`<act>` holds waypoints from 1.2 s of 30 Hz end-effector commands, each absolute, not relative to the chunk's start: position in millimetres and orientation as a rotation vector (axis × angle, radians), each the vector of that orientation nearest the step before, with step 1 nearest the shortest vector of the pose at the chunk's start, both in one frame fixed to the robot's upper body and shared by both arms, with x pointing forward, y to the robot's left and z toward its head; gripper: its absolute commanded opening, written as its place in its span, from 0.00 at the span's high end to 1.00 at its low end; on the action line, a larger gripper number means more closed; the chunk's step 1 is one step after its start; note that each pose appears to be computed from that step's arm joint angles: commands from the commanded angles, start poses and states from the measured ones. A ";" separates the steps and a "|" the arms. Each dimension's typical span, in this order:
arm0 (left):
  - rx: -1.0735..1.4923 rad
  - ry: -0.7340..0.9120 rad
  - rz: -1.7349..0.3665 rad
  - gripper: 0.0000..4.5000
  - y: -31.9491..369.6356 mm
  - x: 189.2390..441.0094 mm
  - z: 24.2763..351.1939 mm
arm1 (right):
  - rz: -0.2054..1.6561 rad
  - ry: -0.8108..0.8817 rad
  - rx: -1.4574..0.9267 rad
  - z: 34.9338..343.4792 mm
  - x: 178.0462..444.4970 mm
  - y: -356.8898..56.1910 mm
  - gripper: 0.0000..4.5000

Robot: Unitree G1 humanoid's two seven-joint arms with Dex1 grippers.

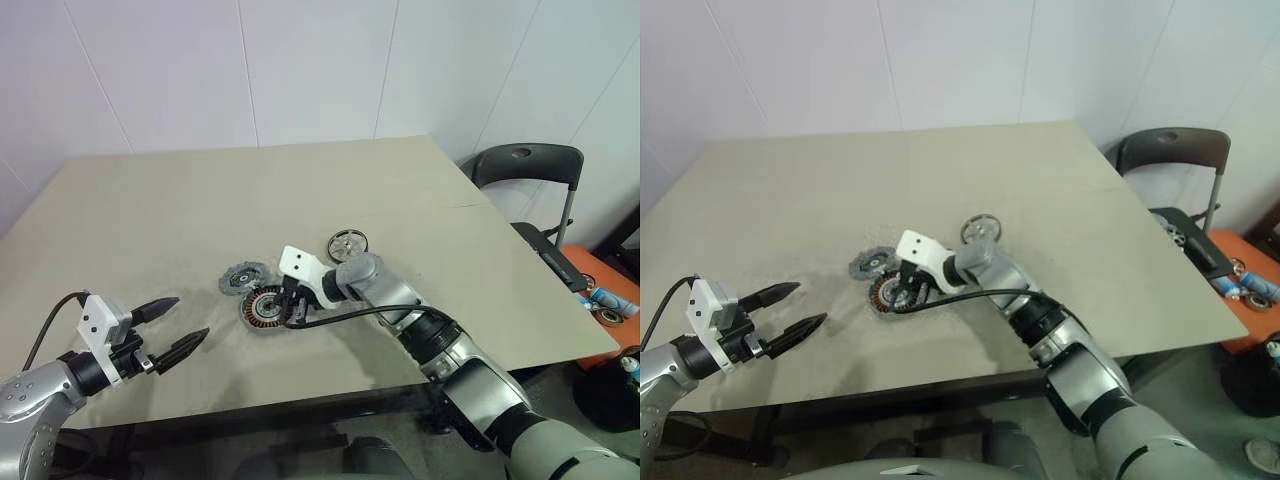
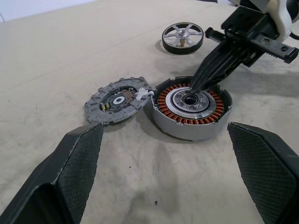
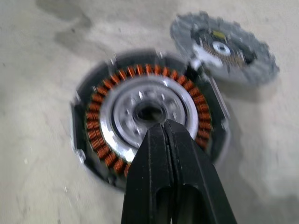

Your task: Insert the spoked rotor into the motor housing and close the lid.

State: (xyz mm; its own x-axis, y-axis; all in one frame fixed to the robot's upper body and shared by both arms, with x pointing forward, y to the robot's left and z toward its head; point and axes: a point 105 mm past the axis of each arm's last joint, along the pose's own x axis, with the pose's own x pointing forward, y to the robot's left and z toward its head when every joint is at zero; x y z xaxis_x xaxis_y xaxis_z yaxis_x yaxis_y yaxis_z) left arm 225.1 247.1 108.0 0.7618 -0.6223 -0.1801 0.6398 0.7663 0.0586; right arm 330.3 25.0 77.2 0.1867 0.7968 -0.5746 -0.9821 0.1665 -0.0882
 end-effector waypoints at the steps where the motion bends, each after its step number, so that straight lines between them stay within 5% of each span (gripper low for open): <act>1: 0.137 0.119 -0.703 0.00 242.6 226.0 116.7 | 1.336 0.378 -0.486 96.6 332.4 30.0 0.99; 10: 0.138 0.116 -0.704 0.00 241.3 227.5 117.6 | 1.363 0.309 -0.351 125.6 332.9 50.5 0.99; 20: 0.139 0.117 -0.698 0.00 242.0 226.4 118.1 | 1.345 0.489 -0.468 53.2 321.8 29.7 0.99; 29: 0.145 0.115 -0.704 0.00 242.3 227.5 119.6 | 1.320 0.340 -0.173 125.0 339.4 43.0 0.99; 36: 0.143 0.114 -0.709 0.00 241.6 228.3 119.3 | 1.170 0.341 -0.014 152.3 362.7 -1.8 0.99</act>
State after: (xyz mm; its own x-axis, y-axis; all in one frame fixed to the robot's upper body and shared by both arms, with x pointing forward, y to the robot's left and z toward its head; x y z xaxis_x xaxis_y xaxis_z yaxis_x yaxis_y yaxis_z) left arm 226.4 245.2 107.7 0.7602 -0.6236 -0.1823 0.6410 0.7656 0.0541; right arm 359.5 8.3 134.7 0.3127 0.8925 -0.3251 -0.9130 0.3768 0.1561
